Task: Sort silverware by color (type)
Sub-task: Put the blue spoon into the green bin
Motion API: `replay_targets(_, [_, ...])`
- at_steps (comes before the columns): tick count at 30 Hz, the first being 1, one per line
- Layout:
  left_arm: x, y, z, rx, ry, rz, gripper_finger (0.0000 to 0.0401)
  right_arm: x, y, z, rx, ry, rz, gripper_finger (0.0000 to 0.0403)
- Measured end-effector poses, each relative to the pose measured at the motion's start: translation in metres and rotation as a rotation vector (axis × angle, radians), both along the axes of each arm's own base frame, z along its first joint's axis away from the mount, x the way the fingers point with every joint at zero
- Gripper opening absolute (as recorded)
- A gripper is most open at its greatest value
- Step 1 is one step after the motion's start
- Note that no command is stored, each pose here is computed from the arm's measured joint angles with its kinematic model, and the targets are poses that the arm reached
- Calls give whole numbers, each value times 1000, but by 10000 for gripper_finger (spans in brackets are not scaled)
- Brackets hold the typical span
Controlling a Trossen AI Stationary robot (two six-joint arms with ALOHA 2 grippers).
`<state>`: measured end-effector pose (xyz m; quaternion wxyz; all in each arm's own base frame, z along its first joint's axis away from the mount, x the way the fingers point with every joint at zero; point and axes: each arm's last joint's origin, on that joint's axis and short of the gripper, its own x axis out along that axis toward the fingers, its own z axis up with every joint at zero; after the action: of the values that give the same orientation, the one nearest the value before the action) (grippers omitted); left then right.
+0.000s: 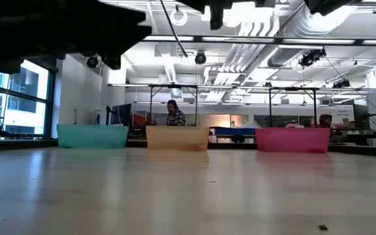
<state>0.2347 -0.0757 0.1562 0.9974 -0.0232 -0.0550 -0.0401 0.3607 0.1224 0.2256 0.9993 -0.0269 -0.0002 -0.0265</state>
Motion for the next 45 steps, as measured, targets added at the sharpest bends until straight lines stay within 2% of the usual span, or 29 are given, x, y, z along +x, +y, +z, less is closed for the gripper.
replay_targets(6, [11, -6, 12, 16, -55, -65, 164, 2, -6, 8, -7, -78, 50, 0])
replay_targets(16, [35, -14, 33, 110, -86, -42, 165, 2, -6, 11, -23, -114, 77, 0])
replay_targets(20, [37, -14, 34, 129, -83, -34, 130, 2, -6, 13, -19, -131, 76, 0])
replay_targets(26, [37, -14, 34, 138, -86, -32, 21, 2, -6, 13, -52, -127, 73, 0])
replay_targets(27, [38, -13, 34, 135, -85, -27, 13, 2, -6, 12, -55, -123, 64, 0])
replay_targets(32, [38, -4, 36, 101, -29, 40, 10, 2, -10, 11, -57, -94, -86, 0])
replay_targets(36, [36, 9, 40, 73, 49, 126, 8, 1, -14, 11, -109, -57, -189, 5])
replay_targets(41, [29, 28, 48, 42, 161, 218, 8, -11, -21, 25, -146, 34, -334, 43])
replay_targets(45, [15, 50, 51, 69, 309, 358, 8, -26, -28, 32, -226, 169, -450, 62])
